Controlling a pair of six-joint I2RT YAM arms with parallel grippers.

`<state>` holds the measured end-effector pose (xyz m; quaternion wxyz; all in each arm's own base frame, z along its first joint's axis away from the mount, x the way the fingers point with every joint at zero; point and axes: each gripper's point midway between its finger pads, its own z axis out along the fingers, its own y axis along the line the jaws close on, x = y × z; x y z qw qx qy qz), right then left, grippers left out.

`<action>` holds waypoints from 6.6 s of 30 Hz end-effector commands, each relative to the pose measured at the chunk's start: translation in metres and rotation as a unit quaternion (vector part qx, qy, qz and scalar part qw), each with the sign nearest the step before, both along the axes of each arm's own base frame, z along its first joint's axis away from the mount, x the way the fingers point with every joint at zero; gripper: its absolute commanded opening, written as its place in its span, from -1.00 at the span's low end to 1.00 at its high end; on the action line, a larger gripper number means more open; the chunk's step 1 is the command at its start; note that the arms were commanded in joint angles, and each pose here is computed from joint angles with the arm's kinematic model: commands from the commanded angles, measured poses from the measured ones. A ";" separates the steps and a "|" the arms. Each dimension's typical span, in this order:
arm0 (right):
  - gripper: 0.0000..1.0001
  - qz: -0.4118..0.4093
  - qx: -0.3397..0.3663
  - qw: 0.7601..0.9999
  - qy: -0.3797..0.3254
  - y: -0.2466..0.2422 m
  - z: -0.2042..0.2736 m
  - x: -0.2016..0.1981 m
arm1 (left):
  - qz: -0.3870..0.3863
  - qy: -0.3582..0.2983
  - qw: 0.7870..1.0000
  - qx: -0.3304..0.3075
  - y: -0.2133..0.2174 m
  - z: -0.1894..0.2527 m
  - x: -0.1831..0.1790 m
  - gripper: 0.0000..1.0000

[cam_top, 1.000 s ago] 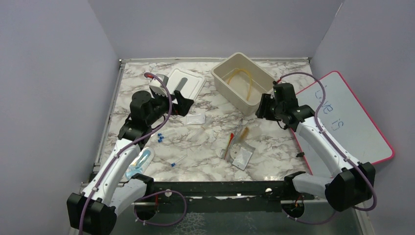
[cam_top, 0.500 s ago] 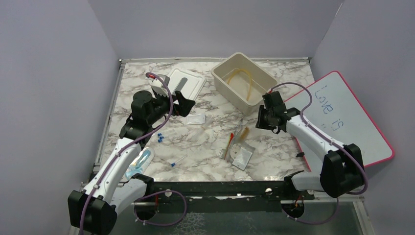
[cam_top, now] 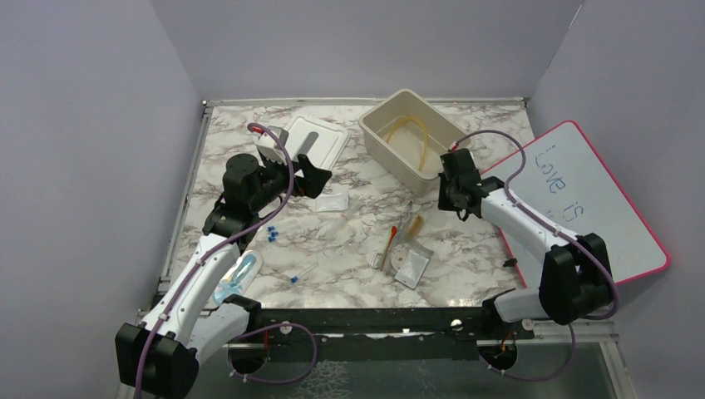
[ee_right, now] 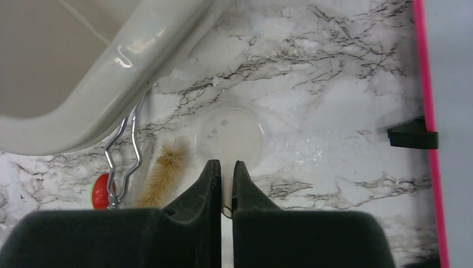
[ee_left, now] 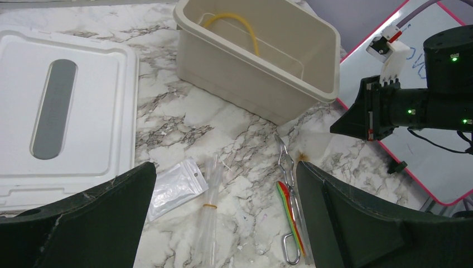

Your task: Organize the chemistry lab equipment

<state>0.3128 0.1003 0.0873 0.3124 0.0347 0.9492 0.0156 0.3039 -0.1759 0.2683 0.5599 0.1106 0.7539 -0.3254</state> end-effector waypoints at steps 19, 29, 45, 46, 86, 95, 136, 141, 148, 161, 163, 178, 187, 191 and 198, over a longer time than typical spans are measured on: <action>-0.99 -0.005 0.003 0.969 -0.246 0.015 0.204 0.099 | -0.002 -0.009 1.000 0.004 -0.001 0.002 0.000 0.98; -0.99 0.014 -0.064 0.984 -0.168 0.030 0.120 0.160 | 0.000 -0.008 1.000 0.007 0.000 0.001 0.001 0.98; -0.76 0.011 -0.113 0.992 -0.053 0.005 0.019 0.189 | -0.004 0.000 1.000 0.009 -0.002 -0.004 0.003 0.98; -0.67 0.013 -0.113 0.992 -0.050 0.005 0.018 0.188 | -0.004 0.000 1.000 0.009 -0.002 -0.005 0.003 0.98; -0.09 0.020 0.245 0.968 -0.047 0.040 0.065 -0.058 | -0.192 0.199 0.961 -0.010 -0.133 -0.099 -0.068 0.80; -0.06 -0.026 0.272 0.962 0.030 0.041 -0.009 -0.087 | -0.179 0.292 0.939 0.035 -0.174 -0.165 -0.069 0.54; -0.04 0.034 0.293 0.956 -0.012 0.056 0.012 -0.072 | -0.161 0.172 0.950 0.204 -0.155 -0.113 -0.055 -1.00; -0.04 0.055 0.306 0.950 -0.015 0.064 0.017 -0.069 | -0.141 0.144 0.951 0.235 -0.138 -0.101 -0.050 -1.00; -0.04 0.086 0.327 0.941 -0.019 0.076 0.026 -0.065 | -0.118 0.137 0.949 0.257 -0.128 -0.102 -0.044 -1.00; 0.04 0.209 0.412 0.884 -0.071 0.125 0.081 -0.042 | -0.226 0.163 0.932 0.230 -0.137 -0.103 -0.071 -1.00; 0.04 0.212 0.418 0.880 -0.077 0.134 0.088 -0.033 | -0.229 0.164 0.931 0.230 -0.138 -0.104 -0.071 -1.00; -0.44 0.089 0.372 0.922 -0.058 0.147 0.052 0.014 | -0.243 0.149 0.932 0.222 -0.136 -0.090 -0.077 -1.00; -0.29 0.106 0.355 0.926 -0.071 0.145 0.061 0.014 | -0.252 0.110 0.940 0.203 -0.126 -0.055 -0.087 -1.00; -0.04 0.151 0.368 0.914 -0.078 0.151 0.082 0.002 | -0.228 0.096 0.948 0.199 -0.120 -0.040 -0.082 -1.00; 0.19 0.159 0.396 0.894 -0.136 0.141 0.143 -0.019 | -0.151 0.077 0.971 0.167 -0.107 -0.003 -0.063 -1.00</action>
